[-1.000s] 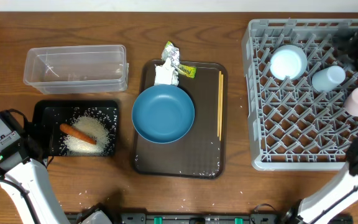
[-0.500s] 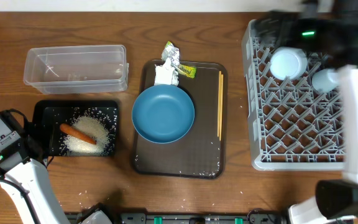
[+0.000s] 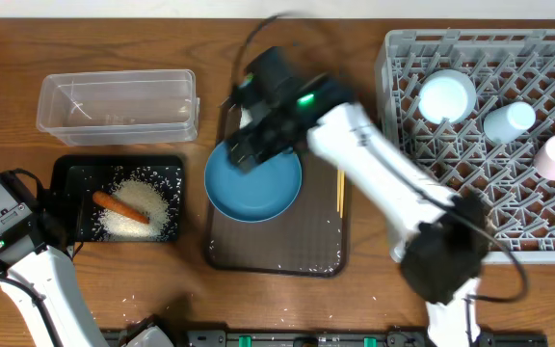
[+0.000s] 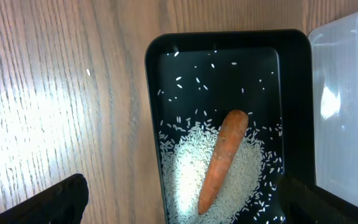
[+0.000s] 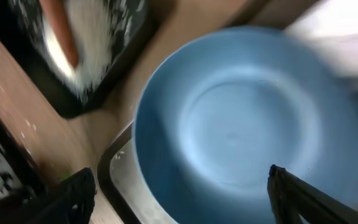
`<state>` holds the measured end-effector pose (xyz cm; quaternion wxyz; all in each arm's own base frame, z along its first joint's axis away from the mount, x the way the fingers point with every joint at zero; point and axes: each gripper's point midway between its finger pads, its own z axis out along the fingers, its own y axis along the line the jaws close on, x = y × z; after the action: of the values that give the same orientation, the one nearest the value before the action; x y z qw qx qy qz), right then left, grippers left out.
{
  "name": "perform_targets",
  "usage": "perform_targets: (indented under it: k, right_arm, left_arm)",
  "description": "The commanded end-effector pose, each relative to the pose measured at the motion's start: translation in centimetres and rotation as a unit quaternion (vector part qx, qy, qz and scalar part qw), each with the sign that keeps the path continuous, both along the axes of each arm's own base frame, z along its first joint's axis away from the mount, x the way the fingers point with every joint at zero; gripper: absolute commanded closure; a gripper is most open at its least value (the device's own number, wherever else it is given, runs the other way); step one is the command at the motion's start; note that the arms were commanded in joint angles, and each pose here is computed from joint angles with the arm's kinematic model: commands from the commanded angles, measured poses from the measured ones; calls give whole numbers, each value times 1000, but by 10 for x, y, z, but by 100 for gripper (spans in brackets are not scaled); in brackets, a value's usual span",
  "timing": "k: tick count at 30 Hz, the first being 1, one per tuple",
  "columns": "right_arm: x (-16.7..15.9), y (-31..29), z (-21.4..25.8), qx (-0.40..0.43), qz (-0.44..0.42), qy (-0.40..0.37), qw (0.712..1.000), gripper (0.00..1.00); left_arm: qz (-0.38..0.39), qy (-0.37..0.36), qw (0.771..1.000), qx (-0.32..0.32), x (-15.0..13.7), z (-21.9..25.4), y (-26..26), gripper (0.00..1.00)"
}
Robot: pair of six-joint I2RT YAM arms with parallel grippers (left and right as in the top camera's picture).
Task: Sort waste into correct bins and load items into the dishwasher rack
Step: 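Move the right gripper to the blue plate and grasp its rim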
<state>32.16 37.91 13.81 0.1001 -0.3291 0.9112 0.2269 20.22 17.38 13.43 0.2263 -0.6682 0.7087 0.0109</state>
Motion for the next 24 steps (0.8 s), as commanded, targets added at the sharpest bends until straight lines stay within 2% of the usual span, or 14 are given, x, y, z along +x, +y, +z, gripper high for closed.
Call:
perform_targets:
  k: [1, 6, 12, 24]
  right_arm:
    - [-23, 15, -29, -29, 45, 8, 999, 17]
    - [-57, 34, -51, -64, 93, 5, 994, 29]
    - [-67, 34, -72, -140, 107, -48, 983, 28]
    - [-74, 36, -112, -175, 101, -32, 979, 57]
  left_arm:
    - [2, -4, 1000, 7, 2, 6, 4, 2]
    - [2, -4, 1000, 7, 2, 6, 4, 2]
    - [2, -4, 1000, 6, 2, 6, 4, 2]
    - [2, -4, 1000, 7, 2, 6, 4, 2]
